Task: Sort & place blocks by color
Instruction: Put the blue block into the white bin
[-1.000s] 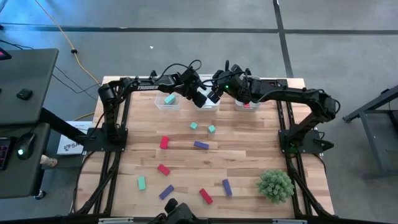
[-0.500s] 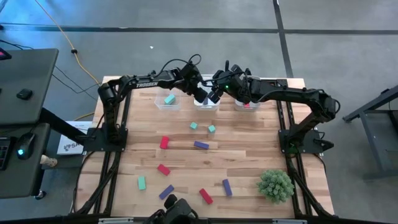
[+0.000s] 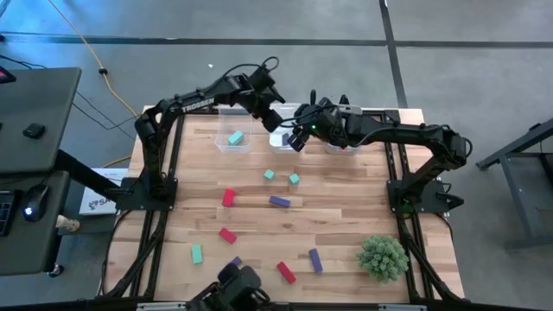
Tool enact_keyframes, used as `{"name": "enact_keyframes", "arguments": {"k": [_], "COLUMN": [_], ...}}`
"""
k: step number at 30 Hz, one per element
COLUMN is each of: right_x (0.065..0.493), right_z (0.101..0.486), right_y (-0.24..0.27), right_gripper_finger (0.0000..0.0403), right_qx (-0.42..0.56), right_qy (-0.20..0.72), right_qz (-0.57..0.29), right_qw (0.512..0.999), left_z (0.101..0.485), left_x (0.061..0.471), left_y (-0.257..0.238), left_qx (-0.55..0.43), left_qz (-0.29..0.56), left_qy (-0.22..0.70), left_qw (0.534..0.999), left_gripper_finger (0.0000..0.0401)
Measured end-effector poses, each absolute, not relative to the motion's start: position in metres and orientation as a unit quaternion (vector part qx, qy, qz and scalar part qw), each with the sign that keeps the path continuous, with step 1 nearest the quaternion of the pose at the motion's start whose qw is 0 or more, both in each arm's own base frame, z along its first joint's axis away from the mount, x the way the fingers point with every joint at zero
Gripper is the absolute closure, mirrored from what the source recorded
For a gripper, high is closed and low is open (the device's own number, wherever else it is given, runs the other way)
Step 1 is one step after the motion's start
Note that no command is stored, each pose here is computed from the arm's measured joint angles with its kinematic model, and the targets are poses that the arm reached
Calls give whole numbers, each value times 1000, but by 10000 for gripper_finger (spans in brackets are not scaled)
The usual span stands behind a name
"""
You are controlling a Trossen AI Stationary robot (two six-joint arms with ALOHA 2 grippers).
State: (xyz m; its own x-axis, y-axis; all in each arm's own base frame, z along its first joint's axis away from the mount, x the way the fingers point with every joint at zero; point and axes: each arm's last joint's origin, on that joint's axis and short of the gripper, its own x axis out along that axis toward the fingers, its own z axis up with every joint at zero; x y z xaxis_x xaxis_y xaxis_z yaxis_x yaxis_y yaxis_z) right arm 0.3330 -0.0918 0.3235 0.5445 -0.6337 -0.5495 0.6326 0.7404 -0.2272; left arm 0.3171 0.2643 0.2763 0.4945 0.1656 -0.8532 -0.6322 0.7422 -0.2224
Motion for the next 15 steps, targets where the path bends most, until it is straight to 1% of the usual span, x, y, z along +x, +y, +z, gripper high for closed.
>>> {"name": "enact_keyframes", "arguments": {"k": [7, 10, 15], "right_x": [333, 334, 336], "right_z": [319, 318, 316], "right_y": [-81, -75, -63], "right_gripper_finger": [201, 201, 201], "right_qx": [55, 97, 180], "right_qy": [321, 323, 325], "right_qz": [-334, -314, -269], "right_qw": [884, 888, 889], "left_z": [312, 329, 354], "left_x": [295, 285, 263], "left_y": [249, 241, 217], "left_qx": [-226, -208, -200], "left_qz": [237, 252, 247], "left_qy": [455, 451, 467], "left_qw": [828, 830, 825], "left_gripper_finger": [290, 290, 290]}}
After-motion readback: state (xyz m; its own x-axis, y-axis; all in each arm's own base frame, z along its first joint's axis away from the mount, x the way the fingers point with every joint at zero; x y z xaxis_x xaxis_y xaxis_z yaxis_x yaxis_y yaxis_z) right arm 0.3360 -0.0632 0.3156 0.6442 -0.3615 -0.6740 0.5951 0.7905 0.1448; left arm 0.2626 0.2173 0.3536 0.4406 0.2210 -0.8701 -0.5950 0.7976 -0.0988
